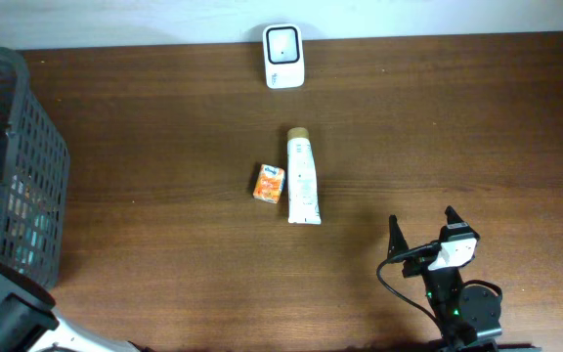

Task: Scan the item barcode
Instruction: 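Reach left gripper into basket and grasp the teal wipes pack, then place teal wipes pack with left gripper left of orange box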

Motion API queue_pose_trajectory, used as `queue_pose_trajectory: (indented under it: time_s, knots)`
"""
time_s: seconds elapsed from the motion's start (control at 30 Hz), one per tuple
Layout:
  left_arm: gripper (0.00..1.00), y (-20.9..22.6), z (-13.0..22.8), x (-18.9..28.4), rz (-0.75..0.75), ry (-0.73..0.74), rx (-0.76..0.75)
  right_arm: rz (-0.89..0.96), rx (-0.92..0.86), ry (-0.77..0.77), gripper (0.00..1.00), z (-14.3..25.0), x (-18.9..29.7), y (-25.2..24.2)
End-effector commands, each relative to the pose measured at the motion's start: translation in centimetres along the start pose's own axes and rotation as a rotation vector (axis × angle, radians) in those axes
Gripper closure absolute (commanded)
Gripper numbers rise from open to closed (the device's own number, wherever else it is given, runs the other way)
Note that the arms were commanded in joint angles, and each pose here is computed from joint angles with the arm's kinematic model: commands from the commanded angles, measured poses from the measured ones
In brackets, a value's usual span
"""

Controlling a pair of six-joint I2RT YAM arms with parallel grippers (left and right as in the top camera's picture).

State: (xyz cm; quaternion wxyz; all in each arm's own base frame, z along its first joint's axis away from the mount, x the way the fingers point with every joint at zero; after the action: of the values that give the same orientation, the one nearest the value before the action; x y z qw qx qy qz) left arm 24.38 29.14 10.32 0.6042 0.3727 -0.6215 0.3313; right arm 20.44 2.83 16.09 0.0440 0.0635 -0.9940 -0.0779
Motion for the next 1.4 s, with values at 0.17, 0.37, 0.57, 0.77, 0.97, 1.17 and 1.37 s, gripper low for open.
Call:
queue_pose_trajectory:
  time_s: [0.17, 0.37, 0.57, 0.77, 0.97, 1.17, 1.37]
  knots:
    - [1.0, -3.7, -5.5, 21.5, 0.363, -0.517, -0.037, 0.003, 0.007, 0.007, 0.02, 0.3, 0.0, -0.1]
    - [1.0, -7.6, 1.4, 35.3, 0.668, -0.799, -0.214, 0.003, 0.007, 0.007, 0.02, 0.3, 0.0, -0.1]
    - [1.0, -16.2, 10.1, 34.7, 0.681, -0.68, -0.564, 0.003, 0.007, 0.007, 0.02, 0.3, 0.0, -0.1]
    - [1.0, -25.0, 19.2, 23.0, 0.509, -0.395, -0.844, 0.003, 0.006, 0.007, 0.02, 0.3, 0.0, -0.1]
    - [1.0, -29.0, 25.1, 9.7, 0.481, -0.271, -0.917, 0.003, 0.007, 0.007, 0.02, 0.3, 0.0, -0.1]
    - [1.0, -28.7, 25.5, 4.6, 0.404, -0.376, -0.93, 0.003, 0.007, 0.007, 0.02, 0.3, 0.0, -0.1]
    - [0.91, -28.9, 24.9, 3.4, 0.412, -0.448, -0.909, 0.003, 0.007, 0.007, 0.02, 0.3, 0.0, -0.1]
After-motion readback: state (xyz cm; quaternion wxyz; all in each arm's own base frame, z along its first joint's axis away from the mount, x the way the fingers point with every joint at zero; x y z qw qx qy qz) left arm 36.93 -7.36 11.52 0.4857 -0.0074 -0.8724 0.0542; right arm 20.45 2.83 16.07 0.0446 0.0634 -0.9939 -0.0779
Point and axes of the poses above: each gripper's point midway between its finger pads, its own x axis back along the fingers, its own y axis along the line the jaws close on, z = x × y, the point moved 4 cm from there along x, back along the fingers, and after that the axes turned 7 degrees about -x, right-handed, at the moved point
